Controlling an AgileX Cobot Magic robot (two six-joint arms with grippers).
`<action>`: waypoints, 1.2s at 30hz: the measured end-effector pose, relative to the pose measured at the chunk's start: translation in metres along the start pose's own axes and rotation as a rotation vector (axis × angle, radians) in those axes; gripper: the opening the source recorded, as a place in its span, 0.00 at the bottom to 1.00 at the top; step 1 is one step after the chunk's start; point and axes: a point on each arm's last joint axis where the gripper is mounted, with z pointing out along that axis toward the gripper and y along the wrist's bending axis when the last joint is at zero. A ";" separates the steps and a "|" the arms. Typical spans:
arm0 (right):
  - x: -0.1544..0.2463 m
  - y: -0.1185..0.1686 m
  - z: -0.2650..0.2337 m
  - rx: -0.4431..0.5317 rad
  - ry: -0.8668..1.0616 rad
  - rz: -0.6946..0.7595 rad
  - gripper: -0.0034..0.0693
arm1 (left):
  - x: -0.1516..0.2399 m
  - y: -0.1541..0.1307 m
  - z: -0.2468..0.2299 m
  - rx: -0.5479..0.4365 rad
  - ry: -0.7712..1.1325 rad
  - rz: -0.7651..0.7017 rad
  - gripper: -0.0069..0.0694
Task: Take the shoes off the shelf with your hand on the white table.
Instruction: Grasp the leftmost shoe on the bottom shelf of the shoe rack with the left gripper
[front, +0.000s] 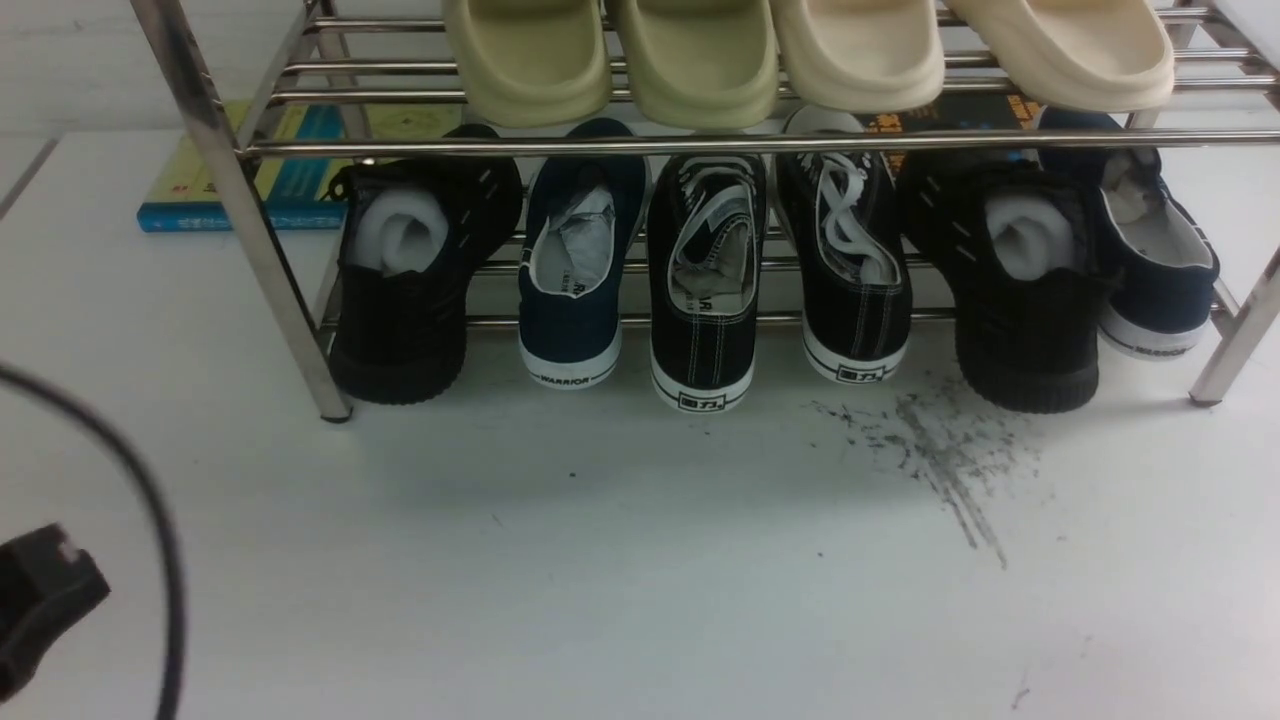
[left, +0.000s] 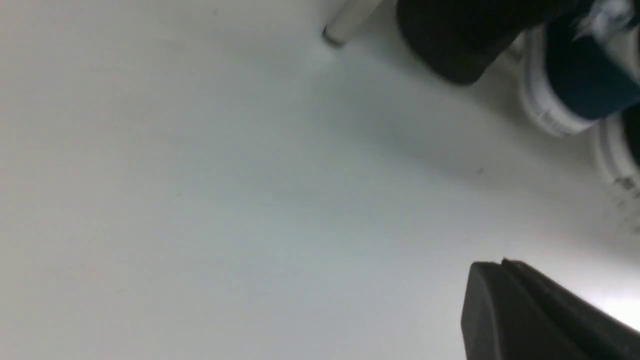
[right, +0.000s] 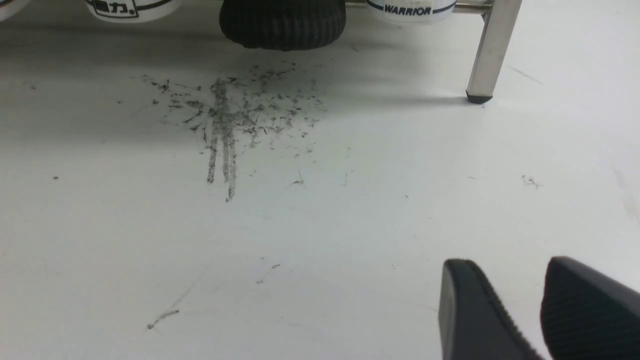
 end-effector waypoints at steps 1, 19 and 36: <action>0.000 0.000 0.000 0.000 0.000 0.000 0.38 | -0.010 -0.005 0.008 -0.030 0.066 0.040 0.09; 0.000 0.000 0.000 0.000 0.000 0.000 0.38 | -0.101 -0.064 0.129 -0.002 0.111 0.072 0.58; 0.000 0.000 0.000 0.000 0.000 0.000 0.38 | -0.106 -0.067 0.184 0.041 0.010 -0.177 0.72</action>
